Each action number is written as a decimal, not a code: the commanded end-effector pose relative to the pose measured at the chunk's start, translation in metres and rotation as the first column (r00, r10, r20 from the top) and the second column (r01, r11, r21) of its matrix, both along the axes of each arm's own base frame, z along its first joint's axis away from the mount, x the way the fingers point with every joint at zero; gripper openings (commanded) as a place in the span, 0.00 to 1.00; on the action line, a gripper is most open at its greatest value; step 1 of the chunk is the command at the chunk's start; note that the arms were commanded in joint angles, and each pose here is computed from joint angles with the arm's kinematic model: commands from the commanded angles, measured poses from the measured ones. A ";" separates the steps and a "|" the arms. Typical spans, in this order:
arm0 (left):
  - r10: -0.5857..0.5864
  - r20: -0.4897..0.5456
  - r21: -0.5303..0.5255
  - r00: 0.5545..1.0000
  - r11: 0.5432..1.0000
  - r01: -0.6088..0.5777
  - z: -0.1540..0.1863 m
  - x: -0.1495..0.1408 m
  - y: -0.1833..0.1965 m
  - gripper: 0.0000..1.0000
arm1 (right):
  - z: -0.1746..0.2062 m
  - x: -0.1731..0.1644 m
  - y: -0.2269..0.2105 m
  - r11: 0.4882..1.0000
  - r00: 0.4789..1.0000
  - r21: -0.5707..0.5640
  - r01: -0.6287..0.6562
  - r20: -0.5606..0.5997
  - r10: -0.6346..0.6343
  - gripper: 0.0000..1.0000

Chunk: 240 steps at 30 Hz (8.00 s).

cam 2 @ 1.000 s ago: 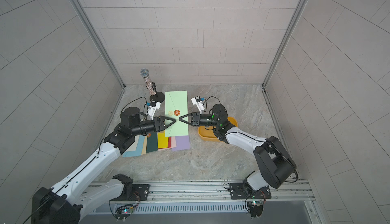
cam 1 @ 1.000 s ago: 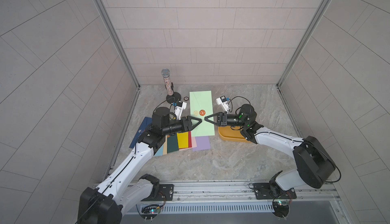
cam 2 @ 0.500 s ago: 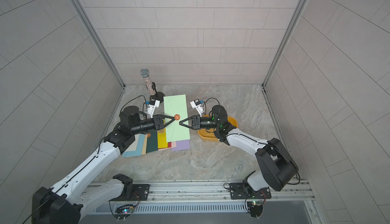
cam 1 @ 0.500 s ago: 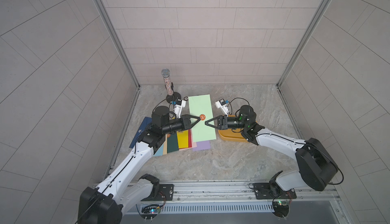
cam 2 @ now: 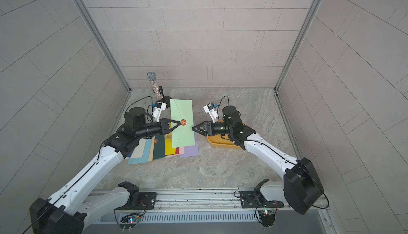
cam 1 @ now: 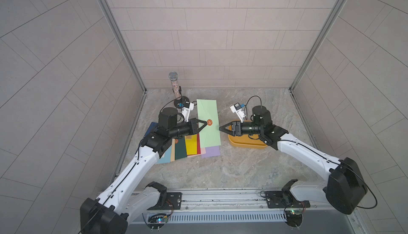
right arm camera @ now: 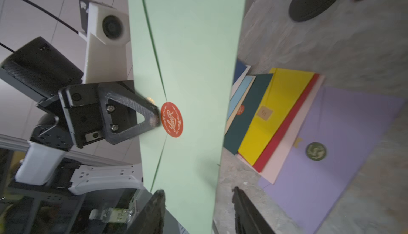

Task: Put the sealed envelopes into the storage box
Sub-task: Pick up the envelope from the center of the board, then place the envelope in the storage box, then pick up the envelope from the center of the board.

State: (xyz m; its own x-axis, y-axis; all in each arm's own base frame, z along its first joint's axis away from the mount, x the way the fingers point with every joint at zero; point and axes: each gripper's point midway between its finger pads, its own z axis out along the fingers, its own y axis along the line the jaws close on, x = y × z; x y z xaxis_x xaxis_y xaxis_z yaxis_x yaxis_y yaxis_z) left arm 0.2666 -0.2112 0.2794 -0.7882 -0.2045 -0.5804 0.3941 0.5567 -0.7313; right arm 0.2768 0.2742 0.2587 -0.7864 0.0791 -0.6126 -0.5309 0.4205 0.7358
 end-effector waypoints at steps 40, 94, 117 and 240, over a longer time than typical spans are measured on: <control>-0.956 -0.061 0.899 0.287 0.072 0.431 -0.121 0.051 -0.232 0.00 | -0.146 -0.048 -0.293 0.195 0.468 -0.652 0.733 0.276 -0.840 0.48; -0.790 0.177 0.980 0.587 0.195 -0.033 -0.115 0.152 -0.252 0.36 | -0.152 -0.042 -0.283 0.243 0.518 -0.667 0.704 0.248 -0.819 0.48; 0.205 -0.023 0.569 0.978 0.807 -0.156 -0.094 0.062 -0.008 0.44 | -0.096 -0.004 -0.170 0.550 0.811 -0.635 0.542 0.224 -0.541 0.53; 0.232 -0.015 -0.066 0.972 0.970 -0.233 -0.030 0.013 0.052 0.72 | -0.023 0.006 0.066 0.963 0.983 -0.193 -0.186 -0.029 0.183 0.00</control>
